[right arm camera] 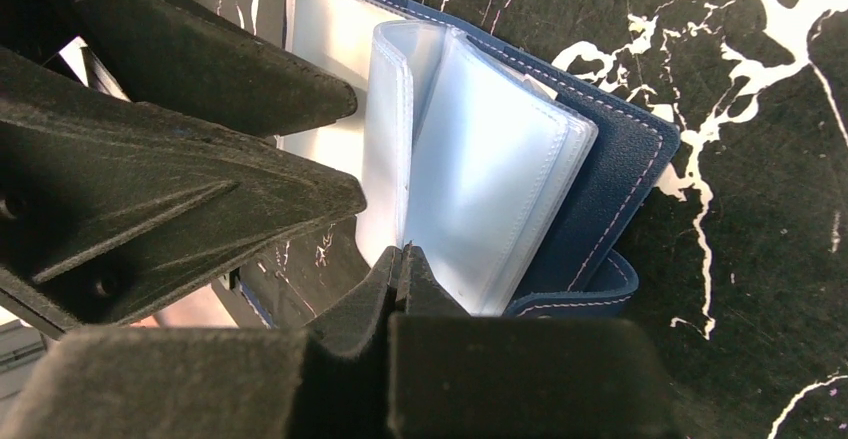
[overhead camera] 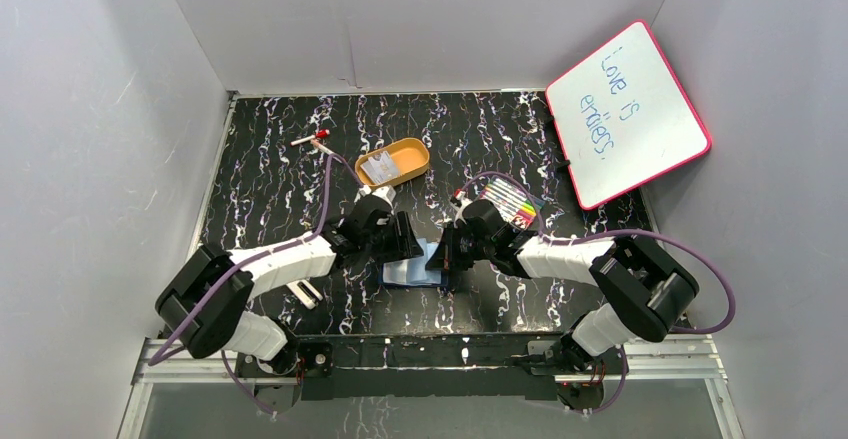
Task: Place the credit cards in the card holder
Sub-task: Open the card holder at the center of the board.
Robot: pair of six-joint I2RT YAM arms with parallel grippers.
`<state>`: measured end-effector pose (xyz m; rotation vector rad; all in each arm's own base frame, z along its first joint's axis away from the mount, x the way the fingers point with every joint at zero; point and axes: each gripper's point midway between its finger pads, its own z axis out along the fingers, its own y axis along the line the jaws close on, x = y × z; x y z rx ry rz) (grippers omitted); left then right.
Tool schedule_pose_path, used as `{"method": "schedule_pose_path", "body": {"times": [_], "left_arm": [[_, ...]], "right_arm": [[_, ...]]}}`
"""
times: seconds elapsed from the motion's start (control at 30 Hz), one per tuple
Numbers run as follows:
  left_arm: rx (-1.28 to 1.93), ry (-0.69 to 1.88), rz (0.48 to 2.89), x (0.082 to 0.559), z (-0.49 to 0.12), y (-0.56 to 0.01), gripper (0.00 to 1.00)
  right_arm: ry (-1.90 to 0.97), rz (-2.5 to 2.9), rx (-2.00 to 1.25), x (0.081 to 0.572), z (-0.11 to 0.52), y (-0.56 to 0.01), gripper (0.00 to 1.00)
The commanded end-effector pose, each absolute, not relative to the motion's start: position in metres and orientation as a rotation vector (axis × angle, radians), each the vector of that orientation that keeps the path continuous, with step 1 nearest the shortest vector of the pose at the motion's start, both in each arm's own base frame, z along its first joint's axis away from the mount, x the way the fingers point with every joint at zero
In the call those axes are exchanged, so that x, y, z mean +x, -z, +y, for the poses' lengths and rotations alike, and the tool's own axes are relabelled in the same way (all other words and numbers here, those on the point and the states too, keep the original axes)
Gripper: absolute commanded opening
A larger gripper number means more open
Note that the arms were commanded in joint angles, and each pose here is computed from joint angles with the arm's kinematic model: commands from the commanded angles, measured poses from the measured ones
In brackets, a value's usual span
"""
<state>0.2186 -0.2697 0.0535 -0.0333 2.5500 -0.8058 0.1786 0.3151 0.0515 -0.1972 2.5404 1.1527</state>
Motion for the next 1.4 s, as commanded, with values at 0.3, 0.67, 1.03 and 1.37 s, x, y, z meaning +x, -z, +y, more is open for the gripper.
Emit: {"method": "schedule_pose_path", "body": {"times": [0.3,0.67,1.03,1.37], "left_arm": [[0.027,0.814,2.550,0.224,-0.282,-0.052,0.50],[-0.011,0.728,2.570,0.224,-0.269,-0.043,0.15],[-0.048,0.731,2.534,0.222,-0.261,-0.053,0.01],[-0.045,0.823,2.493,0.219,-0.268,-0.063,0.01]], "right_arm": [[-1.223,2.455,-0.233,0.191,0.331,-0.075,0.00],[-1.212,2.459,-0.229,0.190,0.328,-0.074,0.00],[-1.107,2.488,-0.194,0.189,0.311,-0.065,0.00],[-1.021,2.469,-0.199,0.183,0.288,-0.069,0.23]]}}
